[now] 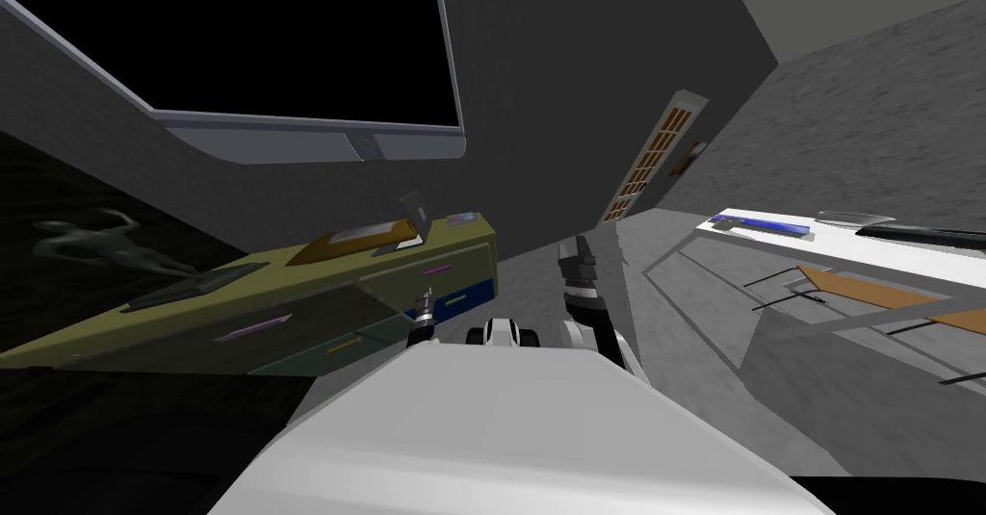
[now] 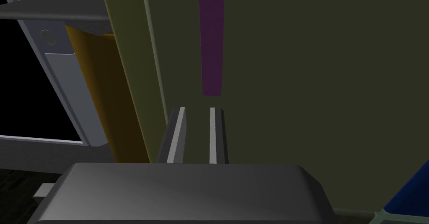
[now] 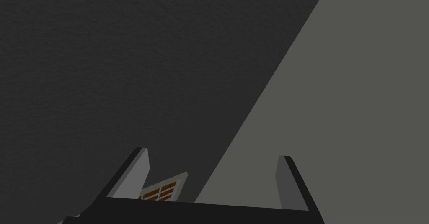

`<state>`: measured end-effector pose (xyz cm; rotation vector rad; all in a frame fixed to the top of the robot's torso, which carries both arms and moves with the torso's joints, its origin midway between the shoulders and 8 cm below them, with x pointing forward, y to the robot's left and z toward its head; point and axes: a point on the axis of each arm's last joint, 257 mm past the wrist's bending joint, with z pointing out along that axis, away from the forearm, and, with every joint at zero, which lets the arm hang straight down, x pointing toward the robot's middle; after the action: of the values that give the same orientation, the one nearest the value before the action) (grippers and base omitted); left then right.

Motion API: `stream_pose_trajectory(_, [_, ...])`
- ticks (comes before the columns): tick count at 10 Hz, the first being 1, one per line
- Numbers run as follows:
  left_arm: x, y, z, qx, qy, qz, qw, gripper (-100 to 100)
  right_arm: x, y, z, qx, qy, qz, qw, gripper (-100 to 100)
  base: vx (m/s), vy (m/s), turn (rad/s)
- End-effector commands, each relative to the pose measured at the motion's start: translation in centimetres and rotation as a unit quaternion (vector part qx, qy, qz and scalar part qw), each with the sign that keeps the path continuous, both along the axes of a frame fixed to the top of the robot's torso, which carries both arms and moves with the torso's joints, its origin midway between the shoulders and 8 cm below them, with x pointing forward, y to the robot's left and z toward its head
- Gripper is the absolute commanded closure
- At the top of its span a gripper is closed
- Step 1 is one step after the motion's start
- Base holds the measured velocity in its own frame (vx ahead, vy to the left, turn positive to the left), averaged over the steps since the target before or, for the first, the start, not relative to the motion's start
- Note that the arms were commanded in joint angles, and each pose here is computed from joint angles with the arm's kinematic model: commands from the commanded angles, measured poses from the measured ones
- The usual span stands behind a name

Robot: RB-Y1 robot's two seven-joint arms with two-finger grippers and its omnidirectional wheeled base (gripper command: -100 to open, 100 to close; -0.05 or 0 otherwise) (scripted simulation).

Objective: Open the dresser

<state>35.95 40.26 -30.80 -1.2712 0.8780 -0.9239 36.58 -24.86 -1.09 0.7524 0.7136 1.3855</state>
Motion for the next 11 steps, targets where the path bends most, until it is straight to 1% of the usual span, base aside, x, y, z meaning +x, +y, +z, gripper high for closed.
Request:
stream_pose_trajectory(1, [0.3,1.6,0.9,0.032,0.005,-0.013,0.9994,-100,0.0,0.0,0.0,0.000,0.000,0.000,1.0000,0,0.019,0.011,-0.001])
stream_pose_trajectory(3, [0.4,2.5,1.4,0.050,0.010,-0.020,0.9985,-100,0.0,0.0,0.0,0.000,0.000,0.000,1.0000,0,0.022,0.012,-0.001])
stream_pose_trajectory(4, [0.5,3.1,1.7,0.062,0.013,-0.025,0.9977,-100,0.0,0.0,0.0,0.000,0.000,0.000,1.0000,0,0.023,0.010,-0.001])
stream_pose_trajectory(5, [0.6,3.5,1.8,0.068,0.017,-0.028,0.9971,-100,0.0,0.0,0.0,0.000,0.000,0.000,1.0000,0,0.029,0.015,-0.002])
stream_pose_trajectory(7, [0.9,4.1,1.8,0.067,0.024,-0.026,0.9971,-100,0.0,0.0,0.0,0.000,0.000,0.000,1.0000,0,0.116,0.055,-0.009])
stream_pose_trajectory(8, [1.0,3.4,1.8,0.051,0.017,-0.018,0.9984,-100,0.0,0.0,0.0,0.000,0.000,0.000,1.0000,0,0.156,0.069,-0.008])
stream_pose_trajectory(9, [0.9,3.2,1.7,0.044,0.016,-0.015,0.9988,-100,0.0,0.0,0.0,0.000,0.000,0.000,1.0000,0,0.112,0.055,-0.003])
stream_pose_trajectory(11, [0.8,2.3,1.2,0.025,0.012,-0.008,0.9996,-100,0.0,0.0,0.0,0.000,0.000,0.000,1.0000,0,0.033,0.020,0.000])
